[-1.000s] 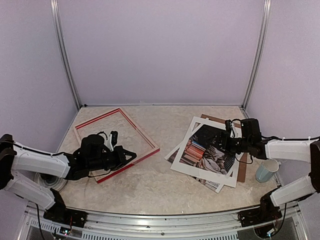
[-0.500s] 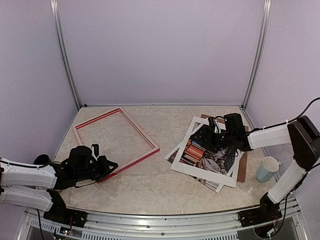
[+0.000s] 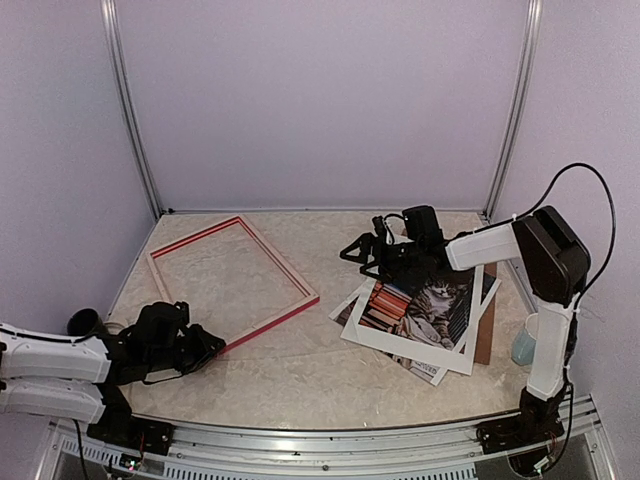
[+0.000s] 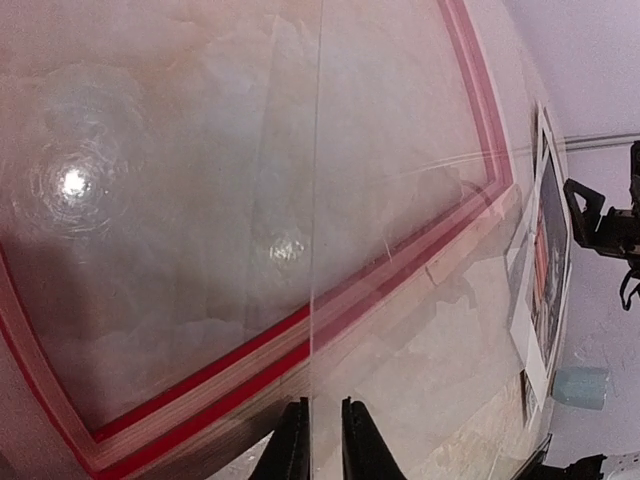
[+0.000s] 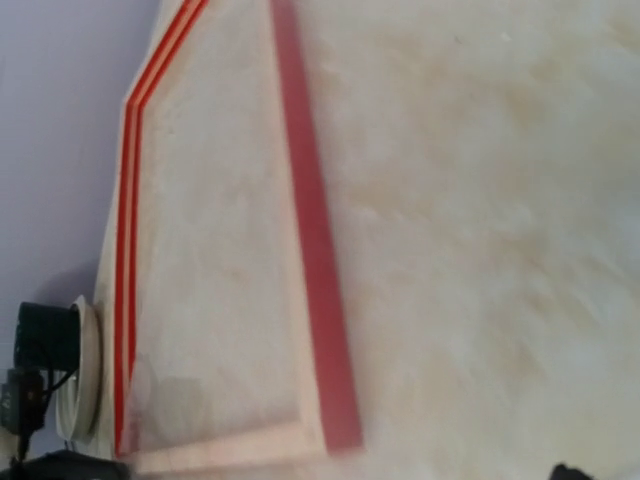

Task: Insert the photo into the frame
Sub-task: Pick up the glass panel from the frame body.

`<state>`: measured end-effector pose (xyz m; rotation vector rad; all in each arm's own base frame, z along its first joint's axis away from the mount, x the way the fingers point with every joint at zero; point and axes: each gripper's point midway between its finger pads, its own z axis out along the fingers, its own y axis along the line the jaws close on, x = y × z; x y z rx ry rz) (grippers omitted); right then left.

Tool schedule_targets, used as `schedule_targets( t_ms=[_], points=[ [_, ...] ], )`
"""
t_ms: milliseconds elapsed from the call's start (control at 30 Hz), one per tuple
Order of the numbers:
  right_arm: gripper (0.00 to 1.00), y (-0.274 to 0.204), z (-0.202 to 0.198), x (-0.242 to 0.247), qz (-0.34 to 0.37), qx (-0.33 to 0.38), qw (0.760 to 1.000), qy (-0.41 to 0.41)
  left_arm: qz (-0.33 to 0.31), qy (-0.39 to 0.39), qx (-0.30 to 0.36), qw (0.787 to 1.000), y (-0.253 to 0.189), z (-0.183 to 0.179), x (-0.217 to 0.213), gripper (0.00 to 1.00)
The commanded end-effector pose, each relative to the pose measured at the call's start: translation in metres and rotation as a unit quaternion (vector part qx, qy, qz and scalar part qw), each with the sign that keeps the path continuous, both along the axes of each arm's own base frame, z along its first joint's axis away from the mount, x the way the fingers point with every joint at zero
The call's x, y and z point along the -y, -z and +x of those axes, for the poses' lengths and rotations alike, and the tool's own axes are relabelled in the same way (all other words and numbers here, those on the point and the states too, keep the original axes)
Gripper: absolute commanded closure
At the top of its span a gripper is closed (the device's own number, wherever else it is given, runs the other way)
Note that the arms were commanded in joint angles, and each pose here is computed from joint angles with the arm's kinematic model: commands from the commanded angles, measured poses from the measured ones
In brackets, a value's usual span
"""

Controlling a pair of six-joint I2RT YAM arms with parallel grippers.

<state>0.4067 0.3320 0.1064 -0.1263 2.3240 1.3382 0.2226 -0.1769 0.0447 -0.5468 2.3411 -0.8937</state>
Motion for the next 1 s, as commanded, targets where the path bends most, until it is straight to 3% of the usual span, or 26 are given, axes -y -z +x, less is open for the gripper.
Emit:
schedule_targets(
  t_ms=[0, 267, 633, 967],
  points=[
    [0.01, 0.001, 0.011, -0.023, 0.006, -0.013, 1.000, -0.024, 0.027, -0.017, -0.014, 0.999, 0.012, -0.004, -0.015, 0.84],
    [0.01, 0.030, 0.031, -0.038, -0.011, -0.040, 0.999, -0.035, 0.033, -0.030, -0.010, 0.999, 0.009, -0.004, -0.023, 0.60],
    [0.04, 0.049, 0.027, -0.048, 0.013, -0.063, 0.996, -0.060, 0.046, -0.040, 0.006, 0.998, 0.000, 0.001, -0.028, 0.39],
    [0.06, 0.062, 0.017, -0.070, 0.043, -0.089, 0.991, -0.096, 0.057, -0.044, 0.013, 0.997, -0.001, 0.006, -0.029, 0.31]
  ],
)
